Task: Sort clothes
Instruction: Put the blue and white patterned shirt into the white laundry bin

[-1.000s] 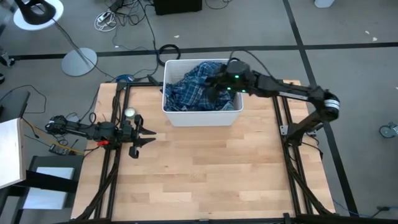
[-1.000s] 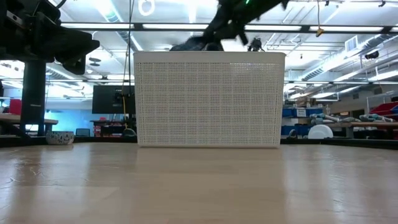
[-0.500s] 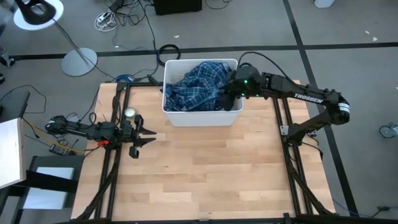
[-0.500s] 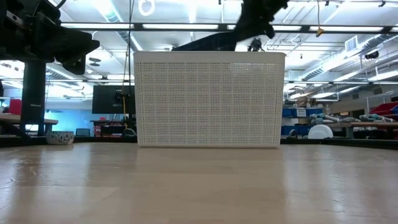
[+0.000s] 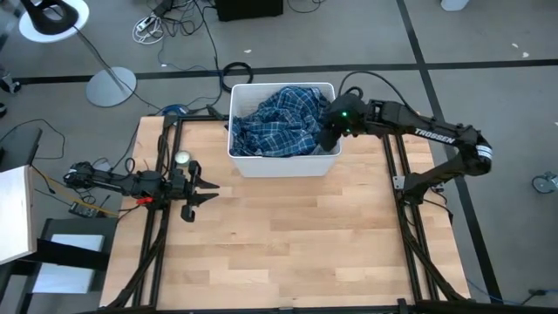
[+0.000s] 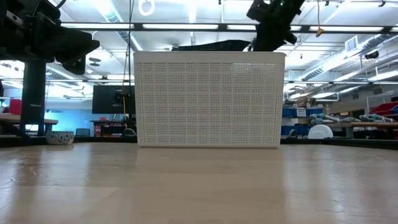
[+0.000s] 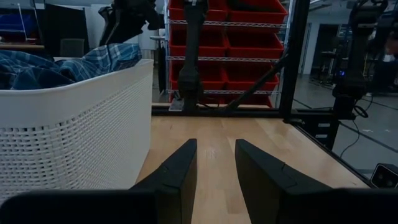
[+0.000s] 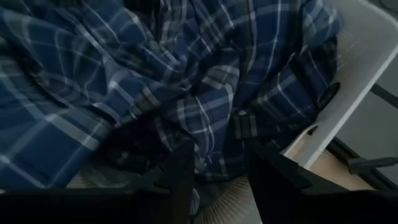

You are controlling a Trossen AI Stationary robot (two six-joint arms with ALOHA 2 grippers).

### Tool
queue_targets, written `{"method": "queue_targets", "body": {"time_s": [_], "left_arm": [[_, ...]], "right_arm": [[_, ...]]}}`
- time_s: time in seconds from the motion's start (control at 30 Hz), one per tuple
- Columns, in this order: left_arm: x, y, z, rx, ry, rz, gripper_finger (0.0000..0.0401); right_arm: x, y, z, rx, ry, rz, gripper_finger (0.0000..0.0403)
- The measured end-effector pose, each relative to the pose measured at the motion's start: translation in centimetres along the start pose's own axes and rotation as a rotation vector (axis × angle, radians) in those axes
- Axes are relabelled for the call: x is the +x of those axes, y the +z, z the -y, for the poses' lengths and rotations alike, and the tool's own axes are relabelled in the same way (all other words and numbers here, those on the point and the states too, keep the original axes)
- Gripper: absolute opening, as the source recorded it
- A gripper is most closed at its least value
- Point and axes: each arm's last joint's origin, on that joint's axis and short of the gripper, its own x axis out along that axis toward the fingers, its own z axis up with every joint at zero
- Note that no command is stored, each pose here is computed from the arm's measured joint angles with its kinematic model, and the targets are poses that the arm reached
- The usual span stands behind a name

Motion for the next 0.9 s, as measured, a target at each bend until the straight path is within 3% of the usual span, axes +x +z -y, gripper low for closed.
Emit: {"method": "queue_targets", "body": {"time_s": [0.2, 0.43, 0.63, 0.9], "left_arm": [[0.0, 0.0, 0.0, 0.0, 0.0, 0.0, 0.0115], [0.0, 0.0, 0.0, 0.0, 0.0, 0.0, 0.0115], [0.0, 0.0, 0.0, 0.0, 0.0, 0.0, 0.0115], [0.0, 0.0, 0.0, 0.0, 0.0, 0.0, 0.0115]], "right_arm": [[-2.0, 0.7, -0.2, -0.003, 0.064, 0.135, 0.0142], [-2.8, 2.1, -2.4, -0.078, 0.28, 0.298, 0.0142], [0.2, 2.7, -4.5, -0.09, 0.31, 0.304, 0.0141], [7.4, 1.5, -6.1, -0.07, 0.269, 0.074, 0.0141]]}}
